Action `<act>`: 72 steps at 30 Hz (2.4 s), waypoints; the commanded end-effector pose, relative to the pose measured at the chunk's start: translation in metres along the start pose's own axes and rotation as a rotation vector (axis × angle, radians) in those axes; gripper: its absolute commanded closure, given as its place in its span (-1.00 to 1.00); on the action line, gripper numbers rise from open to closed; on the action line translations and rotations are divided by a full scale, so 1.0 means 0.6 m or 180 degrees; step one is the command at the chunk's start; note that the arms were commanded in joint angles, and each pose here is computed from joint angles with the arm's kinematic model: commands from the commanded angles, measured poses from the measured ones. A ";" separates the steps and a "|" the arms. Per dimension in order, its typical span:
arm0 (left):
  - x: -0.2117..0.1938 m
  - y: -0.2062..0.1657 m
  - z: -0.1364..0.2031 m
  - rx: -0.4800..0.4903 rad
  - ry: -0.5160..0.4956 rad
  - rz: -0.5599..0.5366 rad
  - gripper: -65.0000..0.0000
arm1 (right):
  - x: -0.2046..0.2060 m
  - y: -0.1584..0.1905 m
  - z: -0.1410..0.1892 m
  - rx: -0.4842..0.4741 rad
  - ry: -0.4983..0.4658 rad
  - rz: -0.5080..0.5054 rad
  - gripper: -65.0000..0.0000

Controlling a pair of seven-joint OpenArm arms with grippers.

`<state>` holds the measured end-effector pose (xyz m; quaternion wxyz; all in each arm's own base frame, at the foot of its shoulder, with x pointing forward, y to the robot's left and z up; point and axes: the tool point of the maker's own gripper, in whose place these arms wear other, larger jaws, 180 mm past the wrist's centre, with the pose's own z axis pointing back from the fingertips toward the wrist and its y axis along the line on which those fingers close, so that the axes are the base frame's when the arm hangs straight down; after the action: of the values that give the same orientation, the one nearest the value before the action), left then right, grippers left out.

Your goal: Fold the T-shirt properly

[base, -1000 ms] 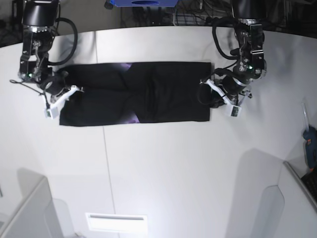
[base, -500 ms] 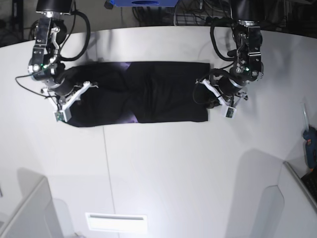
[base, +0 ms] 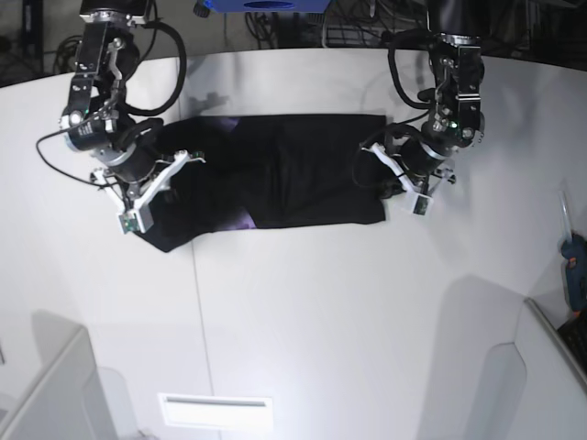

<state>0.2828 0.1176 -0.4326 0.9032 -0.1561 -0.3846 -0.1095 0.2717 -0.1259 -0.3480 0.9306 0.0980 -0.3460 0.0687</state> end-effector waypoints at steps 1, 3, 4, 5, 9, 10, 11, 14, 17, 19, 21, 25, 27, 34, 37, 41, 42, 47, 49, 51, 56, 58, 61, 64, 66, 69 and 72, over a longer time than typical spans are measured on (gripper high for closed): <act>-0.012 -0.009 -0.001 -0.0029 0.0122 -0.0053 1.00 | 0.025 0.010 0.005 0.0051 -0.0167 0.0061 1.00; -0.015 -0.013 -0.003 -0.0049 0.0138 -0.0060 1.00 | 0.022 0.029 0.002 0.0132 -0.0179 -0.0002 1.00; -0.015 -0.013 -0.003 -0.0052 0.0136 -0.0056 1.00 | 0.020 0.034 0.001 0.0156 -0.0179 -0.0034 1.00; -0.016 -0.015 -0.004 -0.0060 0.0144 -0.0059 1.00 | 0.020 0.038 0.001 0.0170 -0.0187 -0.0044 1.00; -0.014 -0.018 -0.003 -0.0071 0.0132 -0.0066 1.00 | 0.020 0.046 0.003 0.0200 -0.0202 -0.0053 1.00; -0.013 -0.018 -0.003 -0.0073 0.0130 -0.0063 1.00 | 0.020 0.047 0.003 0.0210 -0.0205 -0.0054 1.00; -0.012 -0.017 -0.004 -0.0070 0.0127 -0.0068 1.00 | 0.019 0.051 0.003 0.0233 -0.0202 -0.0070 1.00; -0.012 -0.016 -0.006 -0.0068 0.0131 -0.0064 1.00 | 0.020 0.072 0.006 0.0446 -0.0246 -0.0199 1.00; -0.008 -0.023 -0.009 -0.0089 0.0108 -0.0039 1.00 | 0.028 0.080 0.008 0.0553 -0.0298 -0.0259 1.00; -0.006 -0.032 -0.013 -0.0113 0.0088 -0.0008 1.00 | 0.038 0.079 0.007 0.0547 -0.0338 -0.0248 1.00; -0.005 -0.038 -0.015 -0.0133 0.0075 0.0017 1.00 | 0.043 0.078 0.007 0.0547 -0.0361 -0.0240 1.00; 0.009 -0.056 -0.025 -0.0188 0.0006 0.0071 1.00 | 0.054 0.075 0.007 0.0532 -0.0408 -0.0233 1.00; 0.018 -0.065 -0.029 -0.0220 -0.0029 0.0086 1.00 | 0.058 0.056 0.010 0.0442 -0.0443 -0.0284 1.00; 0.032 -0.092 -0.058 -0.0245 0.0118 0.0061 1.00 | 0.066 0.006 0.019 0.0223 -0.0494 -0.0330 1.00; 0.048 -0.101 -0.070 -0.0271 0.0106 0.0016 1.00 | 0.066 0.001 0.020 0.0200 -0.0499 -0.0324 1.00; 0.058 -0.115 -0.083 -0.0337 0.0117 -0.0039 1.00 | 0.072 0.002 0.020 0.0205 -0.0523 -0.0316 1.00; 0.061 -0.124 -0.088 -0.0370 0.0111 -0.0031 1.00 | 0.073 0.002 0.021 0.0209 -0.0529 -0.0317 1.00; 0.067 -0.142 -0.098 -0.0427 0.0107 0.0003 1.00 | 0.075 0.013 0.018 0.0266 -0.0541 -0.0335 1.00; 0.071 -0.146 -0.098 -0.0439 0.0088 0.0006 1.00 | 0.076 0.023 0.017 0.0311 -0.0561 -0.0385 1.00; 0.073 -0.147 -0.097 -0.0443 0.0077 0.0005 1.00 | 0.077 0.028 0.016 0.0335 -0.0564 -0.0394 1.00; 0.075 -0.142 -0.096 -0.0426 0.0058 0.0030 1.00 | 0.078 0.066 0.009 0.0506 -0.0539 -0.0337 1.00; 0.075 -0.141 -0.095 -0.0426 0.0055 0.0038 1.00 | 0.078 0.075 0.006 0.0542 -0.0527 -0.0314 1.00; 0.076 -0.142 -0.091 -0.0427 0.0038 0.0030 1.00 | 0.077 0.081 0.005 0.0570 -0.0519 -0.0311 1.00; 0.080 -0.135 -0.083 -0.0401 0.0009 -0.0019 1.00 | 0.078 0.092 0.002 0.0615 -0.0529 -0.0378 1.00; 0.079 -0.131 -0.081 -0.0386 0.0013 -0.0035 1.00 | 0.070 0.097 -0.006 0.0645 -0.0476 -0.0435 1.00; 0.076 -0.129 -0.080 -0.0380 0.0021 -0.0039 1.00 | 0.069 0.100 -0.017 0.0674 -0.0508 -0.0520 1.00; 0.064 -0.119 -0.076 -0.0344 0.0070 -0.0056 1.00 | 0.061 0.106 -0.027 0.0707 -0.0478 -0.0600 1.00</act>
<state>0.3107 0.0318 -0.4296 0.9033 -0.1967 -0.3551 -0.1386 0.2897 -0.0624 -0.3400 0.9002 0.2251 -0.3727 0.0124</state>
